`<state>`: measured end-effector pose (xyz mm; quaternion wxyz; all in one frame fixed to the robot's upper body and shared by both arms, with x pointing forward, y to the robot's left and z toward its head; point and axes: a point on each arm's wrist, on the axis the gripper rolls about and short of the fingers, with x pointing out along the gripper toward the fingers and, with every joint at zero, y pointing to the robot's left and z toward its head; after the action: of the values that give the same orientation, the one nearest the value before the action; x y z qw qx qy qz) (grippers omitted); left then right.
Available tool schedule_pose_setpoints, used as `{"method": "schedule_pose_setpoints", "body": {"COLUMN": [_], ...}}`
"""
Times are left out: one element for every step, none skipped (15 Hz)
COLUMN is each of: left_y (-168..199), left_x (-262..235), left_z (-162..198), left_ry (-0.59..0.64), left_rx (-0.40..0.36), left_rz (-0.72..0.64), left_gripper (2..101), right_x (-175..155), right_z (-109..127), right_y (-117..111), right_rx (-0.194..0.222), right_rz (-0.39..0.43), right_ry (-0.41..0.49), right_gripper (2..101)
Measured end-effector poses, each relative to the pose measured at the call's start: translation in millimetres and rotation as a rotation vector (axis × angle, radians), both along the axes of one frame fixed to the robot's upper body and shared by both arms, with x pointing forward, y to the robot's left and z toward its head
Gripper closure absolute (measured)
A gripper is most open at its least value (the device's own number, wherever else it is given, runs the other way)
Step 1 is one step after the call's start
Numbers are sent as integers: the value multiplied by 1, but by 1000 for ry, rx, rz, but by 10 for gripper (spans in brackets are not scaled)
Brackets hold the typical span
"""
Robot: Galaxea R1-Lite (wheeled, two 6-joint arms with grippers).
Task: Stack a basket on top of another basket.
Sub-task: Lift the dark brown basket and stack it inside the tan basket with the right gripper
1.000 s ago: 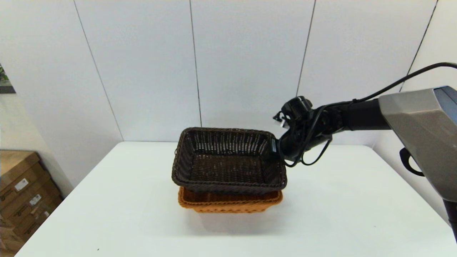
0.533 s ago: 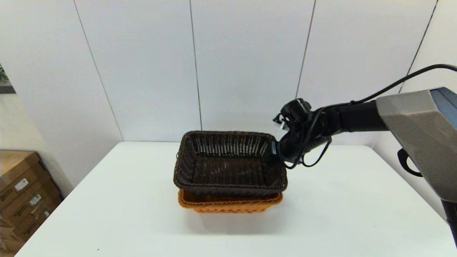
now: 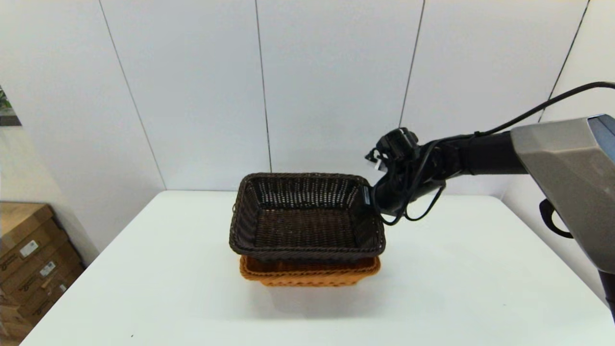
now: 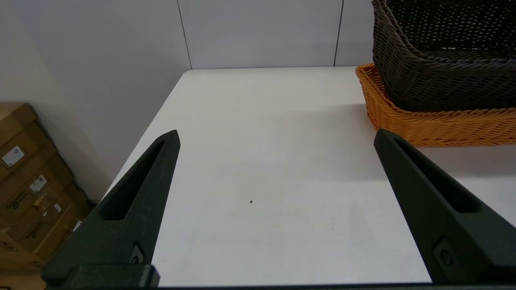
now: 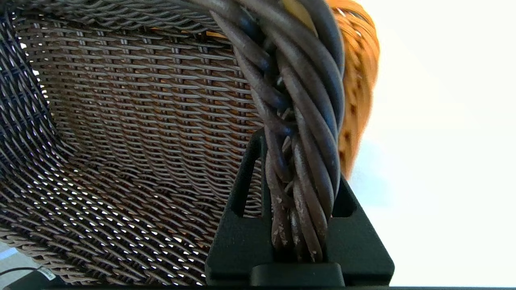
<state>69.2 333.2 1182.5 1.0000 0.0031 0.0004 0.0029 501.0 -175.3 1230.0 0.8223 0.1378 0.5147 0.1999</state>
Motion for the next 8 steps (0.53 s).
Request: {"method": "schedule_pose_setpoints", "body": {"left_y": [0, 0, 0, 0, 0, 0, 0, 0], "left_x": [0, 0, 0, 0, 0, 0, 0, 0], "left_z": [0, 0, 0, 0, 0, 0, 0, 0], "left_ry": [0, 0, 0, 0, 0, 0, 0, 0], "left_rx": [0, 0, 0, 0, 0, 0, 0, 0], "left_rz": [0, 0, 0, 0, 0, 0, 0, 0], "left_gripper": [54, 54, 54, 54, 54, 54, 54, 54], "right_x": [0, 0, -2, -4, -6, -8, -9, -11], "right_z": [2, 4, 6, 7, 8, 10, 12, 14], "right_y": [1, 1, 1, 1, 1, 1, 1, 1], "right_rx": [2, 3, -1, -13, -24, -31, -40, -49], "right_rz": [3, 6, 12, 22, 36, 51, 64, 77], "right_ry": [-8, -13, -12, 0, 6, 4, 6, 11], "right_gripper": [863, 863, 863, 863, 863, 863, 863, 863]}}
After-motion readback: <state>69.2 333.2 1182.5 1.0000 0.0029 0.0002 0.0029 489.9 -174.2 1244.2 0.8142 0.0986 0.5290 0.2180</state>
